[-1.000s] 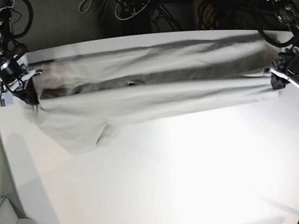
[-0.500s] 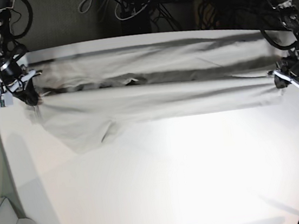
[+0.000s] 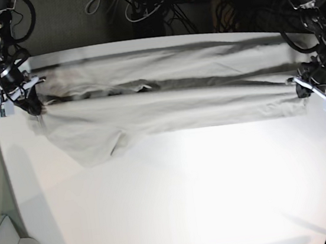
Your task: Layout the t-shirt on the table in an organized manner, then fold the t-shirt properly
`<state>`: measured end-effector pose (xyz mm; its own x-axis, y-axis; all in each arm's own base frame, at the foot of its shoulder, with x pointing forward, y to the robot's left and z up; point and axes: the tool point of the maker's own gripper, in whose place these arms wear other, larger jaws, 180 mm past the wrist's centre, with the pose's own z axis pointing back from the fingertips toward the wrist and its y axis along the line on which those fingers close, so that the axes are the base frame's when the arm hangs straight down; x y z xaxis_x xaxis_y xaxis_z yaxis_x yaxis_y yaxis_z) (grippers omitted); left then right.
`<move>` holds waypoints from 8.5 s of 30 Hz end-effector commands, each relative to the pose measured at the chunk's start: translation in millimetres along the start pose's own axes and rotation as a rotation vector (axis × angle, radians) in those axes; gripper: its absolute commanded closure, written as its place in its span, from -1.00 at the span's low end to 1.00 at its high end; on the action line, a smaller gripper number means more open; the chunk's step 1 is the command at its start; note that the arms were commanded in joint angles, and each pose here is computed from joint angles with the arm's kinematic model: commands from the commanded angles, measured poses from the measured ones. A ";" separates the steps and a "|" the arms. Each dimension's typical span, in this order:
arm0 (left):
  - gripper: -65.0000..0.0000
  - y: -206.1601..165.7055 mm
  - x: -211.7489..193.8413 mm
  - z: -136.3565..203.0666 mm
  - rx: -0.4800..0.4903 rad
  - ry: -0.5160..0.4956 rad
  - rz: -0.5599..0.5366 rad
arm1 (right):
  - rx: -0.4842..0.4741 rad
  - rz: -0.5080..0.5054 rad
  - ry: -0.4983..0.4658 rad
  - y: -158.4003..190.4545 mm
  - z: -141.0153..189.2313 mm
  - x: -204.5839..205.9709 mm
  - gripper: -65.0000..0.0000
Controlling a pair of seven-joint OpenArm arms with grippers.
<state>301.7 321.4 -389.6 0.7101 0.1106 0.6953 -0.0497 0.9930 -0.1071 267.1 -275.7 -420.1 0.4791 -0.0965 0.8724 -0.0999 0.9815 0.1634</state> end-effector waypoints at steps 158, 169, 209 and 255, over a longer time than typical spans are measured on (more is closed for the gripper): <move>-0.61 21.1 -24.5 38.4 0.207 0.206 -0.135 | 0.078 0.321 0.058 48.3 -40.9 129.3 -0.03; -0.61 19.6 -25.1 37.7 0.204 0.207 -0.134 | 0.259 0.242 0.205 112.9 -120.7 122.1 -0.02; -0.61 9.3 -35.8 29.7 0.173 0.222 -0.103 | 0.290 0.294 0.132 117.0 -119.9 127.1 1.00; -0.62 15.2 -46.9 18.0 0.153 0.250 -0.077 | -0.006 0.451 0.345 26.7 25.6 64.4 1.00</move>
<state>249.8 323.4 -419.9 0.8754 0.0589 0.4799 -0.0840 0.9960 0.0310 264.4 -258.5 -361.5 0.6858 0.3716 0.6258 -0.3471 0.9227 -0.1676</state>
